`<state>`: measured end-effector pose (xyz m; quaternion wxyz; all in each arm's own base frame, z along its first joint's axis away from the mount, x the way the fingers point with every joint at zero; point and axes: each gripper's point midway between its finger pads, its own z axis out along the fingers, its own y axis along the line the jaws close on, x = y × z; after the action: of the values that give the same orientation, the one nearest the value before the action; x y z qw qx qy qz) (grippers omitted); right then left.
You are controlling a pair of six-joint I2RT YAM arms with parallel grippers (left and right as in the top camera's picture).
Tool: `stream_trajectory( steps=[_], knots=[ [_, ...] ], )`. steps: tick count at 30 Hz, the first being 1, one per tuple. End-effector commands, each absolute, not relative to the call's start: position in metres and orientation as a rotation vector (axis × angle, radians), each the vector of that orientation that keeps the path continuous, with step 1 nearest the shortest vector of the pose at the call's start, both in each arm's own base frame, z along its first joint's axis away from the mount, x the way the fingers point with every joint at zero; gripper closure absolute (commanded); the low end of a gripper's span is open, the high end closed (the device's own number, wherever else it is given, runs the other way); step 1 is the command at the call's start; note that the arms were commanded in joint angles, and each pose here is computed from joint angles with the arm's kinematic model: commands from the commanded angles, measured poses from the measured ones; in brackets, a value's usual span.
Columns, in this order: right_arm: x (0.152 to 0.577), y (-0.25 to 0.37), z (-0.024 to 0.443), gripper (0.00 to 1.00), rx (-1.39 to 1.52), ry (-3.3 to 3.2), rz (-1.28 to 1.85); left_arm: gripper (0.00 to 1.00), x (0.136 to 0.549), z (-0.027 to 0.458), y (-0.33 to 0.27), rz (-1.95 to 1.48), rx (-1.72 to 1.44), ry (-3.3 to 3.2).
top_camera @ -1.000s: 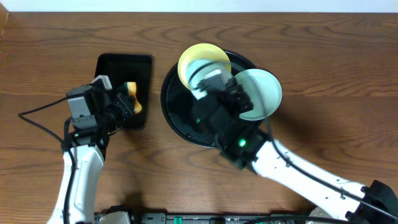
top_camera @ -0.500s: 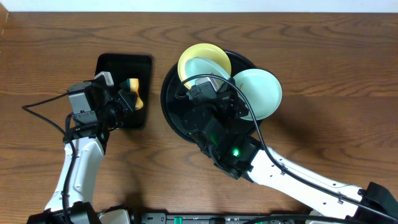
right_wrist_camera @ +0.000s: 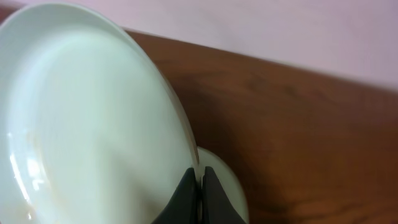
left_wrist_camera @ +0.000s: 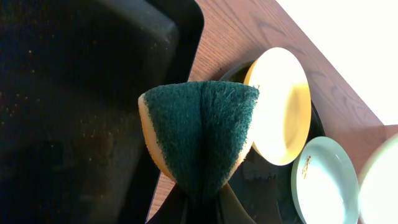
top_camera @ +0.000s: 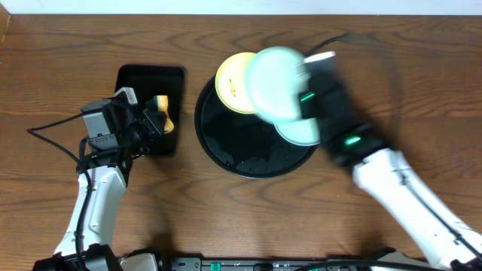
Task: Clean dirty plates on tray and stack at the side
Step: 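Carry the pale blue plate right and set it down with right gripper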
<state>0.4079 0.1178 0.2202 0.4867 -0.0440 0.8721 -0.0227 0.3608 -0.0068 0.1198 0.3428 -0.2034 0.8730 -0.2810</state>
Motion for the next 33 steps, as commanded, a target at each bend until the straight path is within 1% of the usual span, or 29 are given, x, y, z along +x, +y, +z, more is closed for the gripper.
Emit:
stream_trajectory(
  steps=[1, 4, 8, 12, 15, 18, 22, 26, 27, 28, 29, 30, 32, 33],
  knots=[
    [0.421, 0.082, 0.233, 0.99, 0.047, 2.138, 0.27, 0.92, 0.368, 0.133, -0.005, -0.741, -0.513, 2.238],
    [0.431, 0.01, 0.224, 0.99, 0.214, 2.148, 0.257, 0.92, 0.368, 0.133, -0.005, -0.74, -0.513, 2.238],
    [0.429, -0.087, 0.201, 0.99, 0.457, 2.15, 0.178, 0.92, 0.368, 0.133, -0.005, -0.74, -0.513, 2.238],
    [0.42, -0.149, 0.165, 0.99, 0.634, 2.181, 0.112, 0.92, 0.368, 0.133, -0.005, -0.739, -0.512, 2.238],
    [0.417, -0.17, 0.138, 0.99, 0.705, 2.217, 0.099, 0.92, 0.368, 0.133, -0.005, -0.734, -0.511, 2.239],
    [0.422, -0.177, 0.116, 0.99, 0.683, 2.252, 0.079, 0.92, 0.368, 0.133, -0.005, -0.734, -0.511, 2.24],
    [0.433, -0.183, 0.097, 0.96, 0.614, 2.267, 0.048, 0.92, 0.368, 0.133, -0.005, -0.734, -0.511, 2.24],
    [0.44, -0.188, 0.081, 0.94, 0.616, 2.269, 0.039, 0.92, 0.368, 0.132, -0.005, -0.735, -0.513, 2.243],
    [0.441, -0.189, 0.078, 0.9, 0.619, 2.267, 0.04, 0.92, 0.368, 0.132, -0.005, -0.735, -0.514, 2.243],
    [0.442, -0.189, 0.076, 0.8, 0.618, 2.267, 0.04, 0.92, 0.368, 0.132, -0.005, -0.735, -0.514, 2.243],
    [0.442, -0.189, 0.076, 0.57, 0.619, 2.268, 0.042, 0.92, 0.368, 0.132, -0.005, -0.735, -0.514, 2.243],
    [0.441, -0.188, 0.075, 0.42, 0.621, 2.274, 0.042, 0.92, 0.368, 0.132, -0.005, -0.735, -0.514, 2.243],
    [0.442, -0.188, 0.08, 0.32, 0.615, 2.263, 0.046, 0.92, 0.368, 0.132, -0.005, -0.735, -0.513, 2.243],
    [0.442, -0.185, 0.085, 0.3, 0.597, 2.259, 0.064, 0.92, 0.368, 0.132, -0.005, -0.734, -0.514, 2.243]
  ],
)
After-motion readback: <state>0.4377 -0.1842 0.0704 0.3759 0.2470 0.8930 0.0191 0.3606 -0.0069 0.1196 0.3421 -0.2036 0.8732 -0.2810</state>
